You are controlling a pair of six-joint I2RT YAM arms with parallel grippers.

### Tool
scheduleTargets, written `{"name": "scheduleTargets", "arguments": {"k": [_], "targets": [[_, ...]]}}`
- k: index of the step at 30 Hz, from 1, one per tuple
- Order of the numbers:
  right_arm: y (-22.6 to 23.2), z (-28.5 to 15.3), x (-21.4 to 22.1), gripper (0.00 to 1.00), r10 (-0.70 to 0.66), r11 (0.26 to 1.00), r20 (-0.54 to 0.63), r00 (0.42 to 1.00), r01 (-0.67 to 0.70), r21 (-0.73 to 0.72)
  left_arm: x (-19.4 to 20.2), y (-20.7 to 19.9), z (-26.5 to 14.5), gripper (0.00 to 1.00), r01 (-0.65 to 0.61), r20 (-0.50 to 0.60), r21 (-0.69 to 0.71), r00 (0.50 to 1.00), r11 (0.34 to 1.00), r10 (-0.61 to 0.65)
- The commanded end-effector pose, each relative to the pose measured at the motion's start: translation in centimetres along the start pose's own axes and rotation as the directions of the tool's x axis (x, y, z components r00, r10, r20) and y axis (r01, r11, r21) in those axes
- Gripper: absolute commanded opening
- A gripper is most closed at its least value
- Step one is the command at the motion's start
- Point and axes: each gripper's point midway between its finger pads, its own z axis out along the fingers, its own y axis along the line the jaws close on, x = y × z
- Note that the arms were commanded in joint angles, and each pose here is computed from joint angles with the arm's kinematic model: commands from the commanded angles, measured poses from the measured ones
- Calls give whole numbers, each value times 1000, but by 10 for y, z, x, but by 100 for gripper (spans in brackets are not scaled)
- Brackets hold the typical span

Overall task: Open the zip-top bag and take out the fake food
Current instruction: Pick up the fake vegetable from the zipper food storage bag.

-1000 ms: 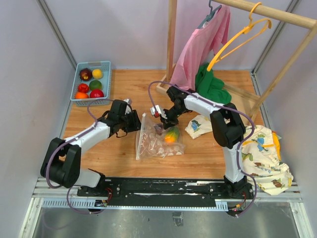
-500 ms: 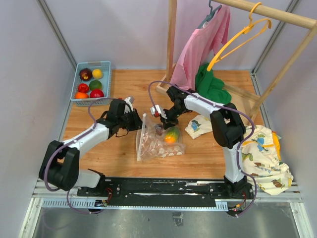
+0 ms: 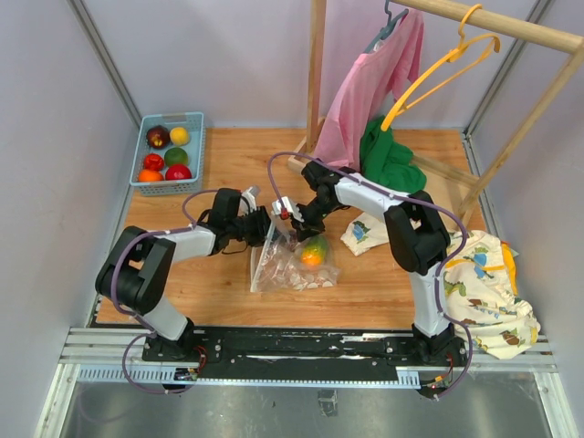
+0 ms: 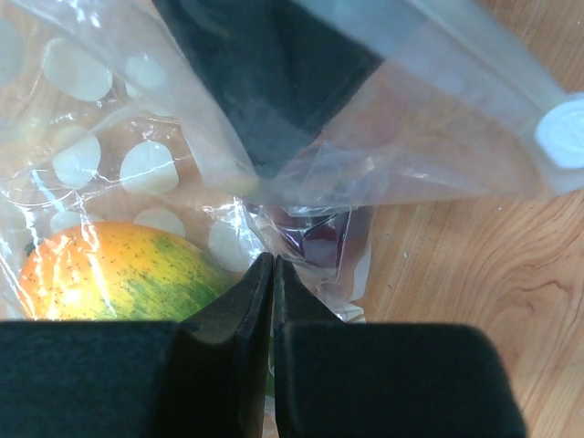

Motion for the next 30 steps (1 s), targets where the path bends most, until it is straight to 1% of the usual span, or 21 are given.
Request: {"name": "scheduleTargets", "arguments": {"k": [1,5,7,11,14,16,18,23,25,27,28,30], "targets": [[10,5,-11,4,17,999,35,999,-16,-33,-1,-8,10,35,-7,3,46,1000,999,7],[10,6,-10,4,20,999,32,999,-19,-33,0,6,12,43,-1,4,-27,1000,1000,1],[10,6,-9,4,22,999,30,999,-21,-33,-2,9,12,49,-3,19,-39,1000,999,4],[9,7,-9,4,29,999,28,999,-28,-33,-6,3,14,58,-4,36,-6,999,1000,4],[8,7,-11,5,33,999,35,999,-32,-33,-7,-3,15,62,-4,49,40,999,999,2],[8,6,-13,5,34,999,44,998,-33,-33,-7,-3,16,62,-2,51,49,999,999,0],[6,-1,-16,9,36,999,52,998,-35,-20,-6,-2,15,61,-2,55,43,999,999,-1],[0,-30,-20,21,16,1000,99,995,-17,13,-6,0,7,58,-16,79,16,997,1000,15],[-1,-36,-20,26,-8,1000,105,994,5,25,-5,-1,5,55,-20,84,16,996,1000,18],[-2,-37,-21,33,-31,999,107,994,28,27,-4,-1,4,51,-20,84,20,996,1000,19],[-3,-35,-22,38,-44,999,114,992,41,27,-3,-1,4,47,-19,84,22,996,1000,17],[-6,-31,-23,44,-64,998,126,990,61,28,-1,-1,4,38,-16,78,23,997,1000,14]]}}
